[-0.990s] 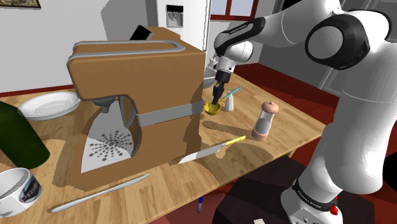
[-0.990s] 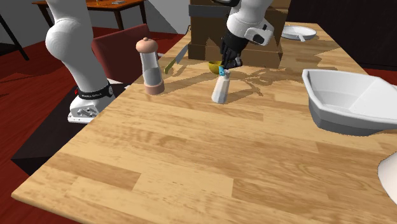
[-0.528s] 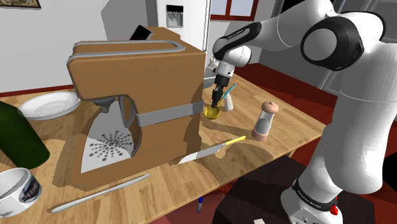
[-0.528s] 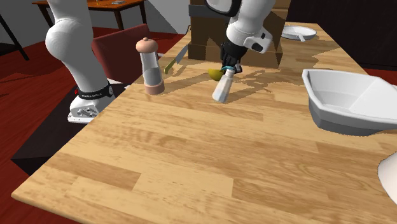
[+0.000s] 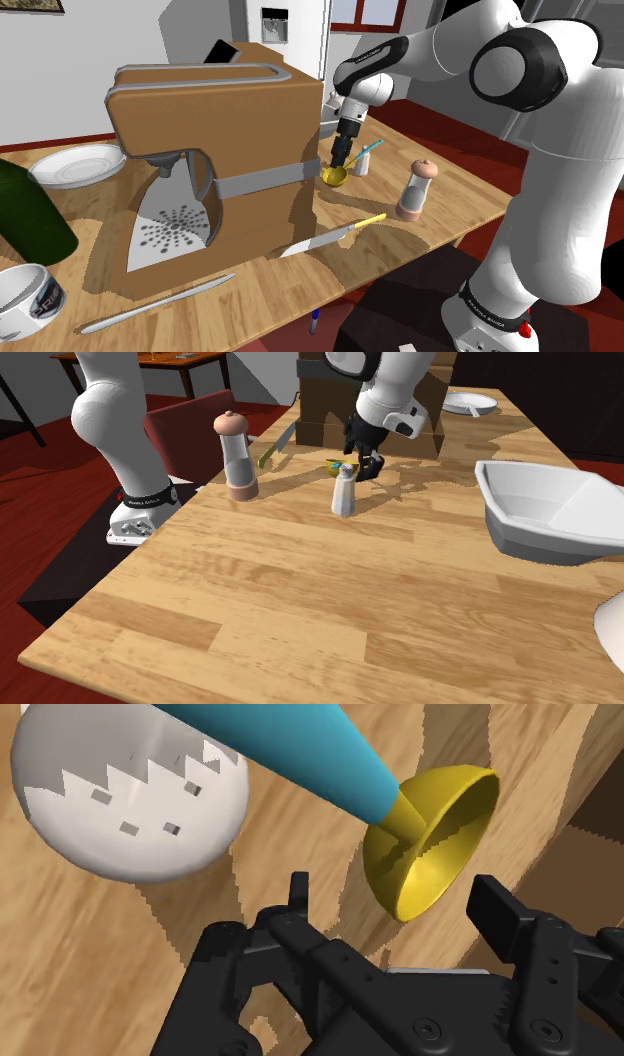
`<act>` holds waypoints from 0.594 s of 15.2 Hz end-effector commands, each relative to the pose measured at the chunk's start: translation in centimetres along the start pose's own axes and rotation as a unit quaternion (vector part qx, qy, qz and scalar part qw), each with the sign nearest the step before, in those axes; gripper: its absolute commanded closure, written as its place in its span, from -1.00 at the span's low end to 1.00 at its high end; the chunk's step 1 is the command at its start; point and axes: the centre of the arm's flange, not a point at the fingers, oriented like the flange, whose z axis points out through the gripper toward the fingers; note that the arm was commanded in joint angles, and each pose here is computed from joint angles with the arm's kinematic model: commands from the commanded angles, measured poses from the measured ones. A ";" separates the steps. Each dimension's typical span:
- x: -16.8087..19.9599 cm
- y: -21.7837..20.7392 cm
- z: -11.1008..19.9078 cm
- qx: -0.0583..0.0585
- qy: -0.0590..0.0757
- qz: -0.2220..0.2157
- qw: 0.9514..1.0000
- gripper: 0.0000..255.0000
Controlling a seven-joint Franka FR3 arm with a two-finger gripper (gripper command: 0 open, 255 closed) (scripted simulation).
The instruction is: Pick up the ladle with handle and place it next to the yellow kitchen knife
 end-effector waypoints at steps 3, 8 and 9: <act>-0.2 0.1 0.3 0.000 -0.001 0.001 1.000 -1.00; -0.2 0.1 -4.7 0.000 -0.001 0.001 1.000 -1.00; -0.2 0.1 -4.7 0.000 -0.001 0.001 1.000 -1.00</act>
